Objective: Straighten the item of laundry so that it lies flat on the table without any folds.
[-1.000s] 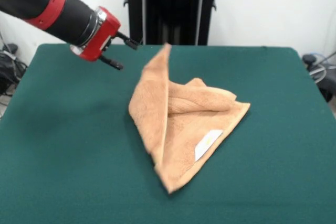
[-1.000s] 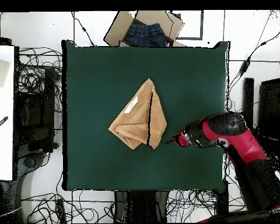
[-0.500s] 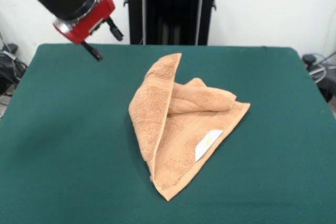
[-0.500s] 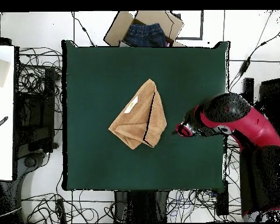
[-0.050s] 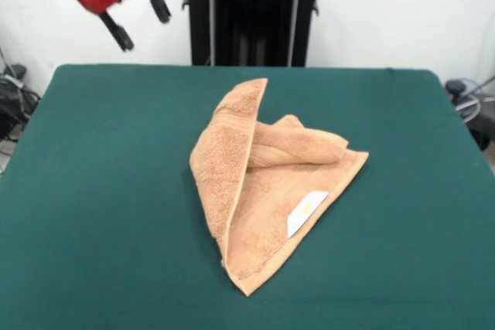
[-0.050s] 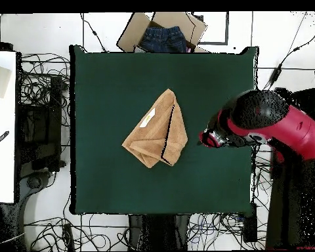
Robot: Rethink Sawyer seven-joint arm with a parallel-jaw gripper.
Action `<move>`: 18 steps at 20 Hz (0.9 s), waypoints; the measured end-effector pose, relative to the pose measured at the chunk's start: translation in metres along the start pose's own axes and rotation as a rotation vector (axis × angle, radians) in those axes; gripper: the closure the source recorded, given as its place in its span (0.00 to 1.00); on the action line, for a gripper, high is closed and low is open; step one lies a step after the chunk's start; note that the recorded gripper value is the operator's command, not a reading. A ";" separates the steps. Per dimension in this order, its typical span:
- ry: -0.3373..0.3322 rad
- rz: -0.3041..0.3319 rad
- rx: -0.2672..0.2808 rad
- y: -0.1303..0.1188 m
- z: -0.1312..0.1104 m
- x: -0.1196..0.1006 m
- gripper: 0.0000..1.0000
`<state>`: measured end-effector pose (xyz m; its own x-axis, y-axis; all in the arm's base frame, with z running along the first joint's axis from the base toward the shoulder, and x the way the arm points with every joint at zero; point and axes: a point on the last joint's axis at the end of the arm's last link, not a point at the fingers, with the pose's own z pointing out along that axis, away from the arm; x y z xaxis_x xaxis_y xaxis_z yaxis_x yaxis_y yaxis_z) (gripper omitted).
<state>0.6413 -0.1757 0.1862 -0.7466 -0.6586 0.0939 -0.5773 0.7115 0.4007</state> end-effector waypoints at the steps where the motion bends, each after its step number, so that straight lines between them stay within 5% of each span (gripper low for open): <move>1: 0.002 0.010 0.007 0.001 -0.006 0.000 0.00; 9: -0.029 0.153 0.132 0.020 0.005 -0.010 0.00; 10: -0.050 0.197 0.195 0.027 0.020 -0.023 0.00; 14: -0.095 0.264 0.303 0.041 0.048 -0.049 0.00; 18: -0.141 0.323 0.369 0.061 0.078 -0.080 0.00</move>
<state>0.6402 -0.0612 0.1323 -0.9290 -0.3691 0.0260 -0.3686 0.9294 0.0206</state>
